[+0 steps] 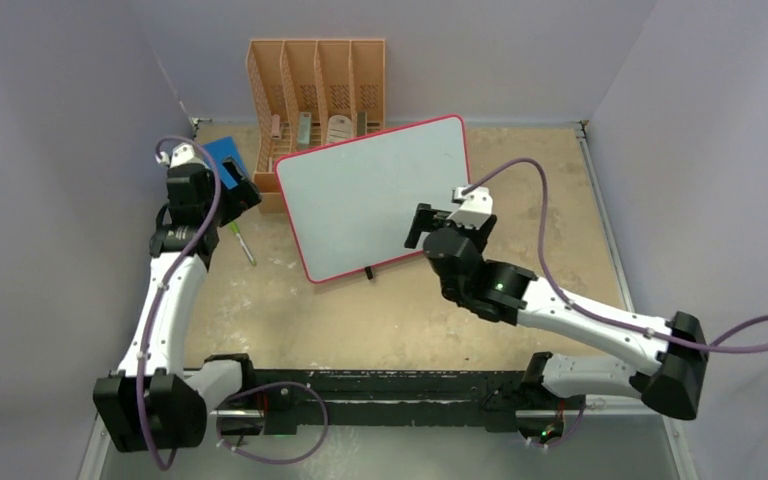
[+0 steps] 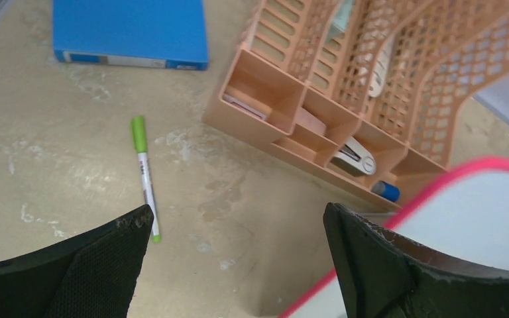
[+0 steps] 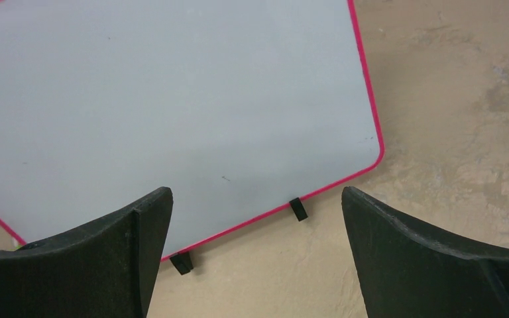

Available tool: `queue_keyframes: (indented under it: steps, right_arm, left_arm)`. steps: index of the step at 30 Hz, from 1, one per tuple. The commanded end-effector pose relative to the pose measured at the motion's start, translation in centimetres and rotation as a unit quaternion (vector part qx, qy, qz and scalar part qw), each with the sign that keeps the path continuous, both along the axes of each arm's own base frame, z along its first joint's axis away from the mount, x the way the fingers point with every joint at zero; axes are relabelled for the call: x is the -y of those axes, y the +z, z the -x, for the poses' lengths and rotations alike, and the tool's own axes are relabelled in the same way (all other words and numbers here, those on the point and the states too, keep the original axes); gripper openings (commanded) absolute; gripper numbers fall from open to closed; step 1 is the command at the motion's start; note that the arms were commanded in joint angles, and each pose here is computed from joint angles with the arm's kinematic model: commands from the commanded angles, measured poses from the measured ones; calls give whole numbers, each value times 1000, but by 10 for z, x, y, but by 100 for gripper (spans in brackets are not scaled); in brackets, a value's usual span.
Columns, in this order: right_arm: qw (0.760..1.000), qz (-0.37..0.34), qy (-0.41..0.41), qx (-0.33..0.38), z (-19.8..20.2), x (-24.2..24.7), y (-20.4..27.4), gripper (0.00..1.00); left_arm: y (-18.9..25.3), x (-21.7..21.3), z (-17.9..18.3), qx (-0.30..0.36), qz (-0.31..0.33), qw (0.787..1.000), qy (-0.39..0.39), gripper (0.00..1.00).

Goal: Write a sentence on the whiteboard
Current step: Pick up the whiteboard marker from the center of the board.

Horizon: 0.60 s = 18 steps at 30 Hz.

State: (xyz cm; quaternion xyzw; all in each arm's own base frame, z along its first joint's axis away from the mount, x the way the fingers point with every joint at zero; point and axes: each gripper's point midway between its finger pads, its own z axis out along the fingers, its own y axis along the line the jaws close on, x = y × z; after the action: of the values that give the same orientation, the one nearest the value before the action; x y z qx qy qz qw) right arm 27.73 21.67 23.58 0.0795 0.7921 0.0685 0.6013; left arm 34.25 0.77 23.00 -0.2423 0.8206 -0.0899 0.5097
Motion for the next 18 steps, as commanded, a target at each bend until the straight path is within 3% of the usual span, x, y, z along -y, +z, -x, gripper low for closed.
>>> queue_keyframes:
  steps: [1, 12, 18]
  right_arm:
    - [997, -50, 13, 62, 5, 14, 49, 99]
    - [992, -62, 10, 106, 7, 26, 66, 99]
    - [994, -47, 1, 103, 3, 25, 57, 99]
  left_arm:
    - [-2, -19, -10, -40, 38, 998, 38, 99]
    - [-88, -42, -35, -210, 52, 976, 26, 100]
    - [-126, -51, -46, -271, 46, 961, 26, 92]
